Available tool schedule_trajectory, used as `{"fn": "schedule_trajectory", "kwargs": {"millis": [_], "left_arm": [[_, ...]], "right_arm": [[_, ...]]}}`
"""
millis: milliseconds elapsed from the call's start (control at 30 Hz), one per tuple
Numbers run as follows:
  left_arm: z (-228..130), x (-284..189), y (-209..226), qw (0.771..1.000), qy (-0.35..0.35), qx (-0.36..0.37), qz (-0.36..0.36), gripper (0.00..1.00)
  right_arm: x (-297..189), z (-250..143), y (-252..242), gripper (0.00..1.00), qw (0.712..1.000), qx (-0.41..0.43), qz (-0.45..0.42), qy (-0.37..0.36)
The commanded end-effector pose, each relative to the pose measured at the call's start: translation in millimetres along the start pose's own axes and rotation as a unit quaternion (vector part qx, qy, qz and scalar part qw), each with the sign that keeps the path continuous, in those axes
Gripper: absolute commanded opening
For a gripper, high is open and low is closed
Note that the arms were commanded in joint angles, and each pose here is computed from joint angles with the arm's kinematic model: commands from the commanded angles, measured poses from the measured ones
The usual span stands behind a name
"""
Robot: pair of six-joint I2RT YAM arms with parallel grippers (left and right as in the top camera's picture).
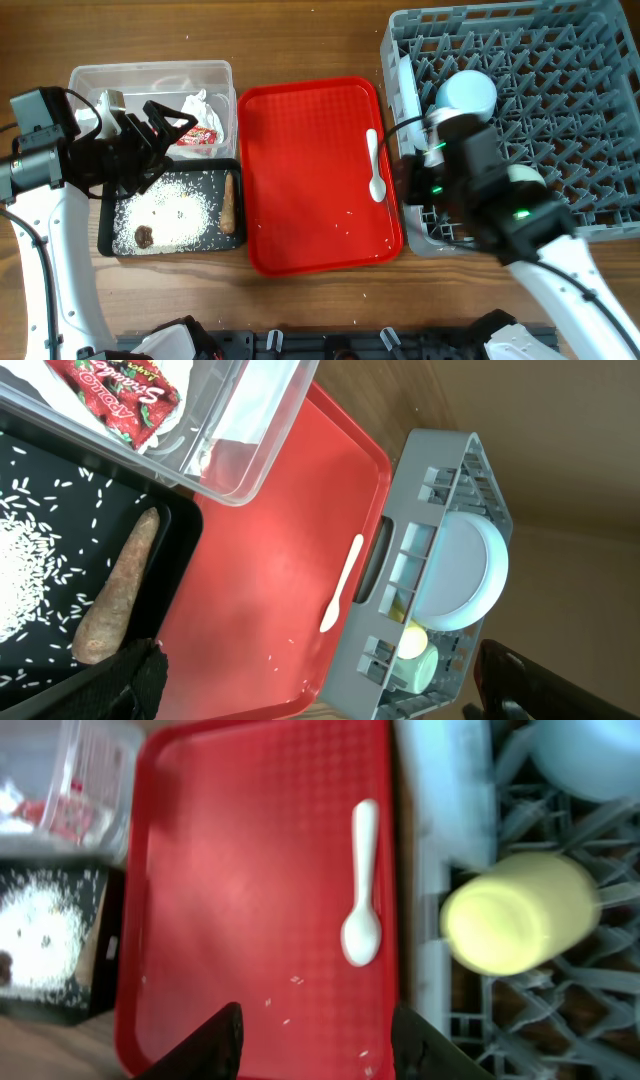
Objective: Sort waste into correct bins and load items into the dishwasher rack
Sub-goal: 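Move the right gripper left over the white spoon on the tray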
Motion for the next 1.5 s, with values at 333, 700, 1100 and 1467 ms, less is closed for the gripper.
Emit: {"fn": "schedule_trajectory", "kwargs": {"millis": [333,700,1100,1467], "left_arm": [[-0.1,-6.0,-3.5,1.000,-0.011,0.013,-0.004,1.00],[-0.1,-6.0,-3.5,1.000,-0.011,0.013,-0.004,1.00],[-0.1,-6.0,-3.5,1.000,-0.011,0.013,-0.004,1.00],[-0.1,-6.0,-3.5,1.000,-0.011,0.013,-0.004,1.00]], "right_arm": [[94.3,-31.6,80.0,1.00,0.989,-0.109,-0.093,0.023],[110.7,-27.7,92.6,0.49,0.990,-0.128,-0.056,0.012],[139.2,-35.7,73.7,0.49,0.979,-0.126,-0.158,-0.007],[186.0,-29.9,20.5,0.36,0.982,-0.014,-0.157,0.100]]}}
Point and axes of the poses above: each gripper's point midway between its finger pads, its own x axis out along the fingers, its own y axis along the line the jaws close on, z = x × y, the point moved 10 cm from there along -x, back along the fingers, and after that the axes turned 1 degree about -x, right-handed, at the moved point
